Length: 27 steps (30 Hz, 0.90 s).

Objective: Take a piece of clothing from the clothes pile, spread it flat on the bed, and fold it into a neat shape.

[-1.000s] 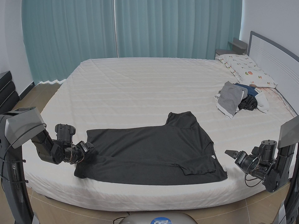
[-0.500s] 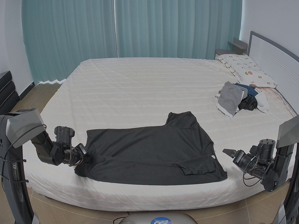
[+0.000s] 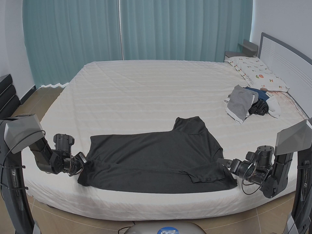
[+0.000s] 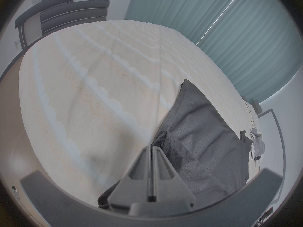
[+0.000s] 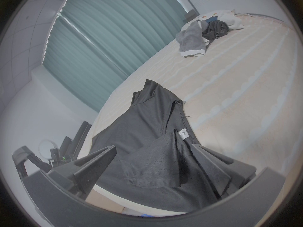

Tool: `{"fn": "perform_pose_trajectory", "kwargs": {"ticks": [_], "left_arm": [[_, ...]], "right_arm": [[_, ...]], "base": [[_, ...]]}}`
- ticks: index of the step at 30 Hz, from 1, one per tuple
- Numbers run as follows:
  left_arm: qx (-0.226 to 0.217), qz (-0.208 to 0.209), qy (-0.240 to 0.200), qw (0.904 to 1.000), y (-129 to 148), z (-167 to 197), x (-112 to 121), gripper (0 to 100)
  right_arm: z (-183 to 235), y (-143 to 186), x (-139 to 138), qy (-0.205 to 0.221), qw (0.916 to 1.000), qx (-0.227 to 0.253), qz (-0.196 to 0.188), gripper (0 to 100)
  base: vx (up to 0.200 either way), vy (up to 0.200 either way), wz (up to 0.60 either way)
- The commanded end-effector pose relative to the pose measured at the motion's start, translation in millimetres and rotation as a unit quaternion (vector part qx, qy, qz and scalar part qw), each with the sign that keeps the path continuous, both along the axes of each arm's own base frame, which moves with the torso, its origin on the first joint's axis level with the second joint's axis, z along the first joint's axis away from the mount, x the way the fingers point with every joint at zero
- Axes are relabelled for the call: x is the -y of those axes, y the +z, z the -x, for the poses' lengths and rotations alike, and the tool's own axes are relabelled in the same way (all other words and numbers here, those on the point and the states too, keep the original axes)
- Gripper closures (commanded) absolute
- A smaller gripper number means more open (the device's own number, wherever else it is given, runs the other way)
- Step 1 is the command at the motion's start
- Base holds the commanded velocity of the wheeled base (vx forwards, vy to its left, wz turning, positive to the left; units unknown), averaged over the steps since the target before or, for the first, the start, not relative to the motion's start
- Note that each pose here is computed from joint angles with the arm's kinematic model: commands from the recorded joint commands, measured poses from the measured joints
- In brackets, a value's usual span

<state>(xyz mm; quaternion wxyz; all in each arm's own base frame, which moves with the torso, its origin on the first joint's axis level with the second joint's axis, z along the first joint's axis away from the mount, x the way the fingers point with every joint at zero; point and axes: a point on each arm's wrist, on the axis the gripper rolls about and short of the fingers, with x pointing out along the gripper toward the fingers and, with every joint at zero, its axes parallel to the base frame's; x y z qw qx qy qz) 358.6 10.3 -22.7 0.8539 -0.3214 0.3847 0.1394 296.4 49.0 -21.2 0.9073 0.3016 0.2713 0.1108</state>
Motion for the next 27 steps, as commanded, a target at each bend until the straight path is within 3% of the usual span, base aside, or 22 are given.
{"fn": "perform_pose_trajectory", "kwargs": {"ticks": [1,7,24,25,27], "left_arm": [[-0.002,0.001,0.001,1.0000,-0.2,1.7,-0.5,100],[-0.003,0.001,0.001,1.0000,-1.1,1.4,-0.5,100],[-0.003,0.001,0.001,1.0000,-1.4,1.1,-0.5,100],[-0.003,0.001,0.001,1.0000,-1.4,1.1,-0.5,100],[-0.004,0.001,0.001,1.0000,-1.6,1.5,-0.5,100]], "right_arm": [[-5.8,-17.6,-0.1,0.009,0.9998,-0.011,0.013,0],[-22.3,-22.7,-5.0,0.035,0.9989,0.012,0.030,0],[-39.1,-37.5,-11.8,0.044,0.9985,-0.003,0.034,0],[-39.2,-37.0,-11.8,0.043,0.9985,-0.002,0.034,100],[-39.2,-37.0,-11.8,0.043,0.9985,-0.002,0.034,100]], "base": [[0.000,0.000,0.00],[0.000,0.000,0.00],[0.000,0.000,0.00],[0.000,0.000,0.00],[0.000,0.000,0.00]]}}
